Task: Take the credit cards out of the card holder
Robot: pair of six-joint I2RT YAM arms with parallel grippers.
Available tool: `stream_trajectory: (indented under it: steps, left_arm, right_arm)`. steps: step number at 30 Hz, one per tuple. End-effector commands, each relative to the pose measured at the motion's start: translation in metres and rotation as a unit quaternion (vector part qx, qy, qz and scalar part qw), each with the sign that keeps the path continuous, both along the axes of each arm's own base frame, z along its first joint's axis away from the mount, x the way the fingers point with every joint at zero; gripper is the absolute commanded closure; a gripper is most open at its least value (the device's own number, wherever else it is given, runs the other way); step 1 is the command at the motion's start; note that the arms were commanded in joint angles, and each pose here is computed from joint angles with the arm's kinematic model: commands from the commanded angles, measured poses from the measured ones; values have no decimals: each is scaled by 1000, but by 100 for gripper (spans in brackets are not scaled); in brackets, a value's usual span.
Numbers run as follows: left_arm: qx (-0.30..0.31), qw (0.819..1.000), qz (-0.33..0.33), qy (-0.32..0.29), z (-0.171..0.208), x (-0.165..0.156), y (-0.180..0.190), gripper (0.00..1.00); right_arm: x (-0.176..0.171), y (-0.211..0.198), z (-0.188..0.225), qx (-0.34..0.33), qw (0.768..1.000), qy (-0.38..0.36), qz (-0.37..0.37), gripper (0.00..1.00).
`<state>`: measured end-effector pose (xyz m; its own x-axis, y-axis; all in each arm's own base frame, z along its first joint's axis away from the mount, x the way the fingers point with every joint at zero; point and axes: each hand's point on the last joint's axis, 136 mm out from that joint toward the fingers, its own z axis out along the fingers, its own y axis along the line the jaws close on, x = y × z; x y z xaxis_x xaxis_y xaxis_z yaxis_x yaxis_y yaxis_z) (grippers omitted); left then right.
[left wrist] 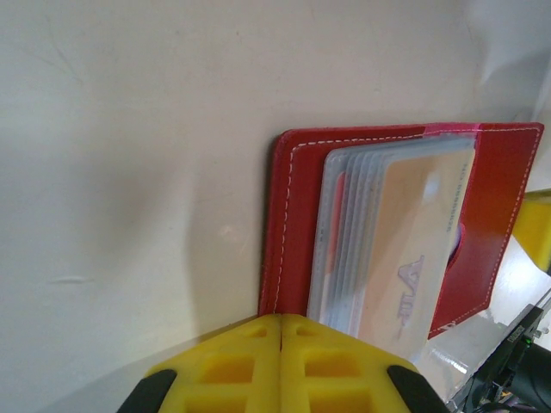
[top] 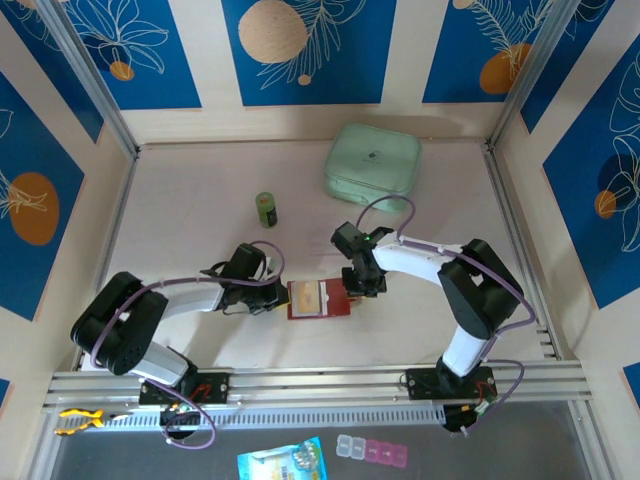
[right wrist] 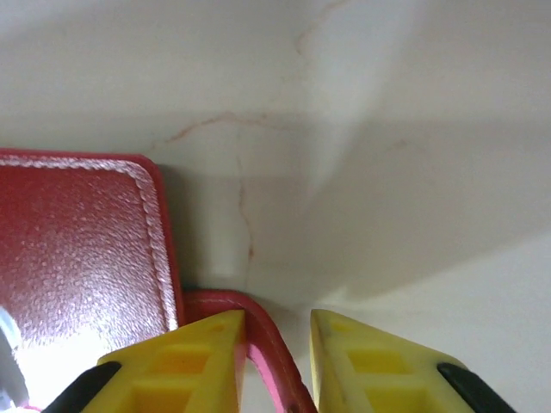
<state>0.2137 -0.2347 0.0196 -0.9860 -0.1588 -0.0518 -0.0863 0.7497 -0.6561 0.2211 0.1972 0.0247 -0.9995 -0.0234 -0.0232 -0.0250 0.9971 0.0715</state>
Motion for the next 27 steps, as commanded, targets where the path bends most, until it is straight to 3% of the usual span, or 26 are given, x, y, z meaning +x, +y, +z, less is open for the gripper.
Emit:
stream_trajectory:
  steps: [1,9,16,23,27]
  left_arm:
    - [24,1000,5,15,-7,-11,10,94]
    - [14,1000,5,-2,12,-4,6,93]
    - [3,1000,2,-11,23,0,1,93]
    - [-4,1000,-5,-9,24,2,-6,93]
    - [-4,1000,-4,-5,21,2,-8,93]
  right_arm:
    - [-5,-11,20,-11,1000,-12,-6,71]
    - [-5,-19,56,-22,999,-34,-8,69]
    - [0,11,84,11,998,-57,13,62]
    - [0,53,76,51,997,-38,41,51]
    - [0,54,59,34,999,-20,38,43]
